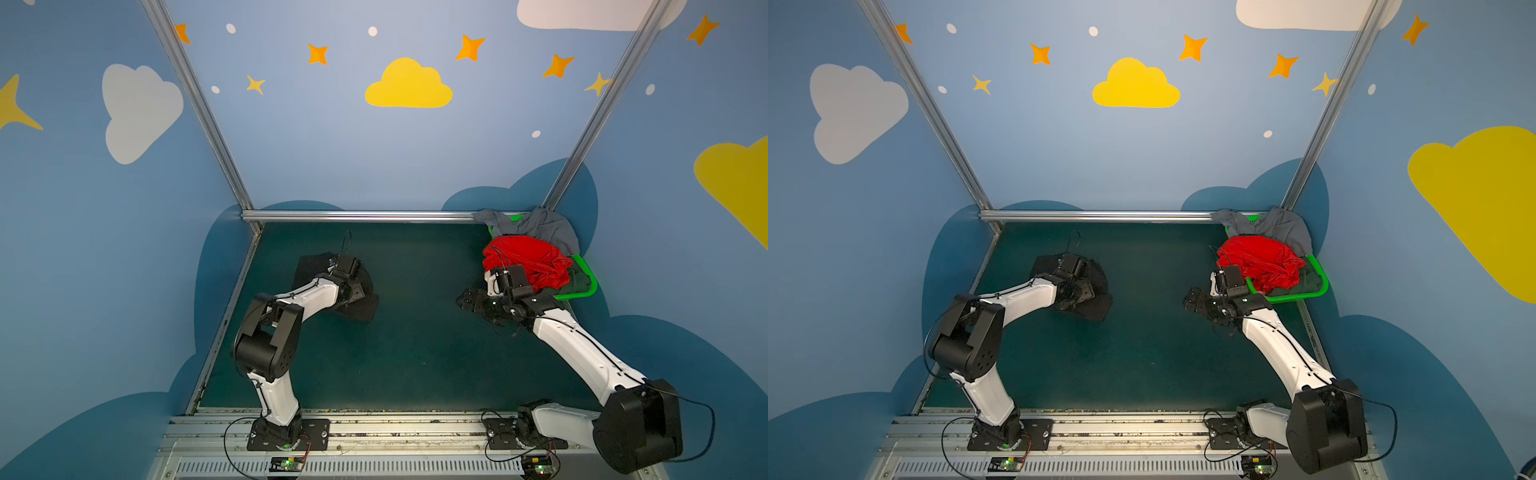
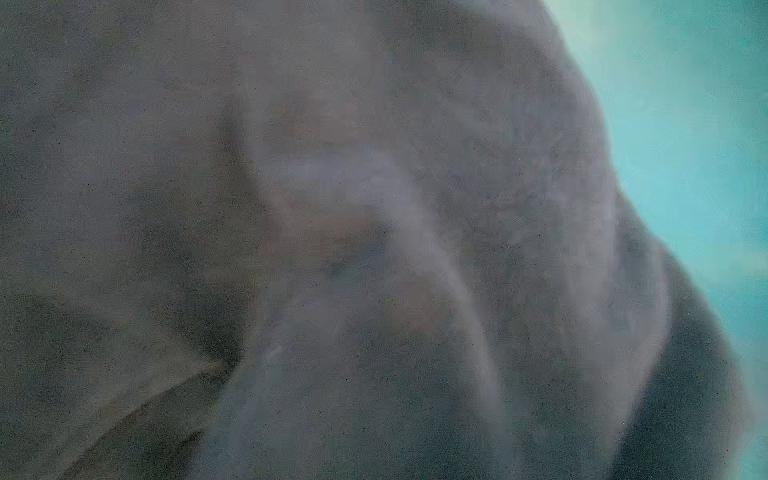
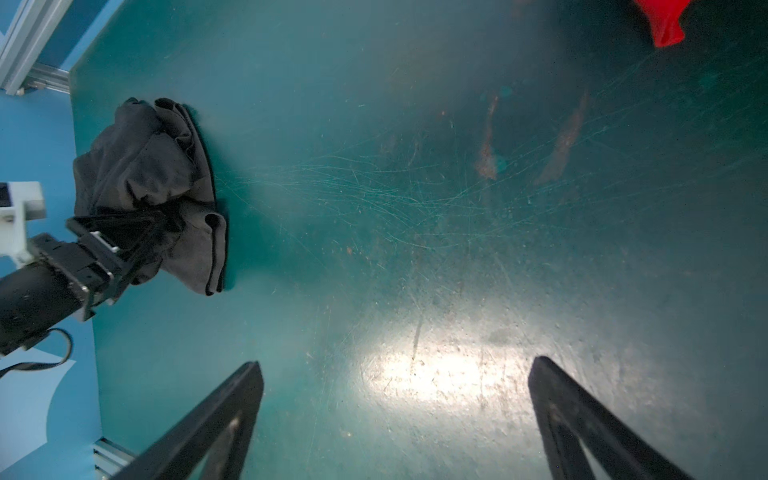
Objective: Fold and stack the t-shirts
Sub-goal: 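Grasp the black t-shirt with the left gripper and lift it away from the robot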
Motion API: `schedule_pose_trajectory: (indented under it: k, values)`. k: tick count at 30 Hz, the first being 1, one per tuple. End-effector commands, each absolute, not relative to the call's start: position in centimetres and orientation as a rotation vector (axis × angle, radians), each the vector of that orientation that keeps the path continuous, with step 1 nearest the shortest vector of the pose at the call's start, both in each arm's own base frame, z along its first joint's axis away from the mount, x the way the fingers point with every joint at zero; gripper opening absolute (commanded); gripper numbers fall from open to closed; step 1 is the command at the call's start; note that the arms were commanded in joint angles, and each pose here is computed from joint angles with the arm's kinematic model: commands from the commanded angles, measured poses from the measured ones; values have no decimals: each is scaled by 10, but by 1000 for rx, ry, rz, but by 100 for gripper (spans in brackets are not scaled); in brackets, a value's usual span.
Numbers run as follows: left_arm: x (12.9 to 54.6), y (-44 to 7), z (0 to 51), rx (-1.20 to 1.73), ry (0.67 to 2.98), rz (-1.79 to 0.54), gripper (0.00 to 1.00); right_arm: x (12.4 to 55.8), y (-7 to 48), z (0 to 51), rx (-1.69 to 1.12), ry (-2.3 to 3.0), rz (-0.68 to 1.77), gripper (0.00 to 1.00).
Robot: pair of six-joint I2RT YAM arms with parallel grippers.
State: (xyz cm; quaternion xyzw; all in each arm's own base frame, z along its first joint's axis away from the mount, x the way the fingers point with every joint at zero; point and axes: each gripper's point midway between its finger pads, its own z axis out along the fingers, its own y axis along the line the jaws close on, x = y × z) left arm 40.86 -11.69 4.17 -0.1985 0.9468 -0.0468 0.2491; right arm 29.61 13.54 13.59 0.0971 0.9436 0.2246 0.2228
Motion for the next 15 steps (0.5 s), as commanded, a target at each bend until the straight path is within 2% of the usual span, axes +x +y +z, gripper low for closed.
schedule_pose_trajectory:
  k: [1,5,8,11,15]
  values:
    - [408,-124,39,-492,2627,-144,66,299,140,142,290,2604,640,98]
    - [411,-134,42,-469,2621,-197,44,300,139,141,299,2602,642,98]
    - [415,-147,46,-445,2625,-230,34,302,139,139,303,2607,631,98]
    - [419,-167,49,-381,2639,-262,29,302,141,137,307,2621,642,97]
    - [423,-188,50,-306,2652,-285,17,302,141,135,314,2620,642,98]
